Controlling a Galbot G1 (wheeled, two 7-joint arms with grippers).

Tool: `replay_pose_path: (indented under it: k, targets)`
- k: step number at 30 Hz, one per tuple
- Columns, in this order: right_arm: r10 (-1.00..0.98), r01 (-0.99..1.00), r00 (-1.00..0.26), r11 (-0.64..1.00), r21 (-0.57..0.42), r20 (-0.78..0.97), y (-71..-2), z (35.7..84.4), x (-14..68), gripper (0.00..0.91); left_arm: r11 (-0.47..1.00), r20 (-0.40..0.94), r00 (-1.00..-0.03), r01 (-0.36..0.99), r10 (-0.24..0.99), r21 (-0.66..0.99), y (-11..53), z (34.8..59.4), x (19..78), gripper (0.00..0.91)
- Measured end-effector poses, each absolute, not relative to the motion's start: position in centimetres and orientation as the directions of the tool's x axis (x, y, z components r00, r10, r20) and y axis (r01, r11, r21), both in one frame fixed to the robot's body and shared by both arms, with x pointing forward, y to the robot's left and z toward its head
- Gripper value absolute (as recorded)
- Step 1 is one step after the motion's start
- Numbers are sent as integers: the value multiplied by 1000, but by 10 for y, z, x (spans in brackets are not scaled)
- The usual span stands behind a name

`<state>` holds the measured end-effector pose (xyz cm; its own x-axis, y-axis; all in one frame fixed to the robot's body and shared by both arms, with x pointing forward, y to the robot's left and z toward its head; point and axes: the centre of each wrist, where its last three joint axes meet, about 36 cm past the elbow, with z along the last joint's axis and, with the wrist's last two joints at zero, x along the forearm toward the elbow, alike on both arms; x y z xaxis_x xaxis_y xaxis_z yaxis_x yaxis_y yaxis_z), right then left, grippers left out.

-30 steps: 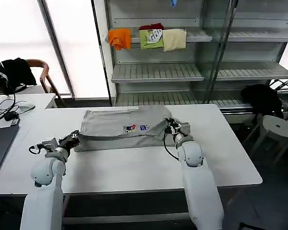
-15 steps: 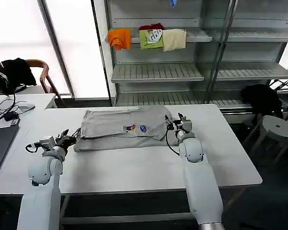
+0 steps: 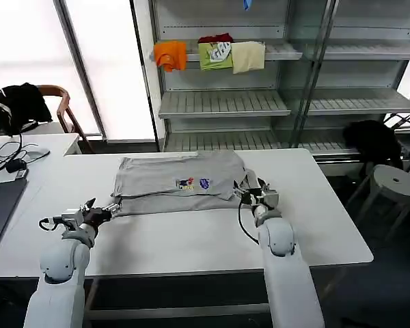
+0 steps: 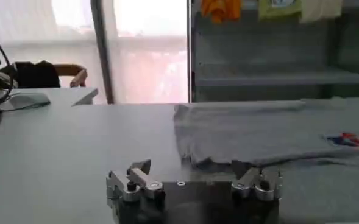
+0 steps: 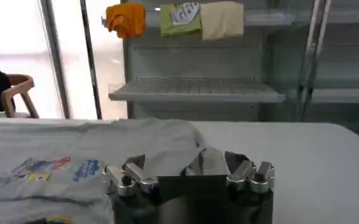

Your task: Fold and organize the clothes.

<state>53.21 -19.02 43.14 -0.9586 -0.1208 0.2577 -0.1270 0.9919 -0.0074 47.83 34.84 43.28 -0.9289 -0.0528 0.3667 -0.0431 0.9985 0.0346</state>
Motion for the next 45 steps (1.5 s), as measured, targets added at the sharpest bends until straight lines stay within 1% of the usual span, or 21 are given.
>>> replay_pose_path:
  k: [11,12,13,14,15,16,17,18,19,20,21,23,25,26,27,29,30,36,45]
  targets:
    - [-98,-114,-948,993,-34,301,-209,412,509,907,998,392,-919,-36,-53,50,347,424,468,907]
    - [-99,-115,-948,993,-36,303,-209,412,509,867,998,393,-918,-35,-52,51,347,423,468,907]
    - [-101,-117,-947,992,-36,305,-209,411,508,756,998,394,-917,-35,-53,53,347,423,467,907]
    - [-102,-119,-946,992,-37,308,-209,410,507,685,998,396,-917,-35,-53,55,347,422,467,907]
    - [-104,-121,-945,992,-37,311,-209,408,507,373,998,397,-916,-34,-53,56,347,422,467,907]
    - [-106,-124,-943,992,-39,315,-208,407,505,252,998,398,-916,-34,-54,57,347,421,467,907]
    - [-107,-127,-942,991,-40,319,-208,405,505,151,998,399,-916,-33,-54,59,347,421,466,907]
    - [-109,-129,-940,991,-43,322,-207,404,504,20,998,399,-915,-32,-54,60,346,421,466,867]
    - [-110,-132,-940,990,-46,324,-207,403,503,0,998,400,-915,-32,-54,62,346,421,467,867]
    - [-111,-134,-939,990,-48,325,-207,402,503,0,997,403,-914,-31,-55,64,346,420,467,826]
    - [-112,-136,-939,989,-52,326,-206,402,502,0,997,405,-913,-30,-54,65,346,419,467,725]
    - [-116,-141,-938,988,-56,327,-206,402,501,0,997,409,-911,-27,-52,67,346,417,467,635]
    - [-118,-145,-938,988,-60,326,-206,401,501,0,998,415,-909,-23,-49,66,346,415,467,403]
    - [-118,-146,-938,987,-62,326,-206,401,500,0,998,416,-908,-23,-48,67,346,414,467,322]
    - [-118,-147,-938,987,-64,326,-206,401,500,0,998,418,-907,-22,-48,67,346,413,467,181]
    - [-120,-149,-938,987,-66,325,-206,401,500,0,998,422,-906,-20,-47,67,347,412,467,91]
    - [-120,-149,-938,986,-67,324,-206,401,499,0,998,423,-905,-20,-47,67,348,411,467,20]
    - [-127,-158,-938,985,-72,324,-206,401,497,0,998,420,-907,-15,-40,64,348,408,468,0]
    - [-140,-170,-936,983,-68,323,-205,401,491,0,997,411,-911,6,-28,79,343,403,466,0]
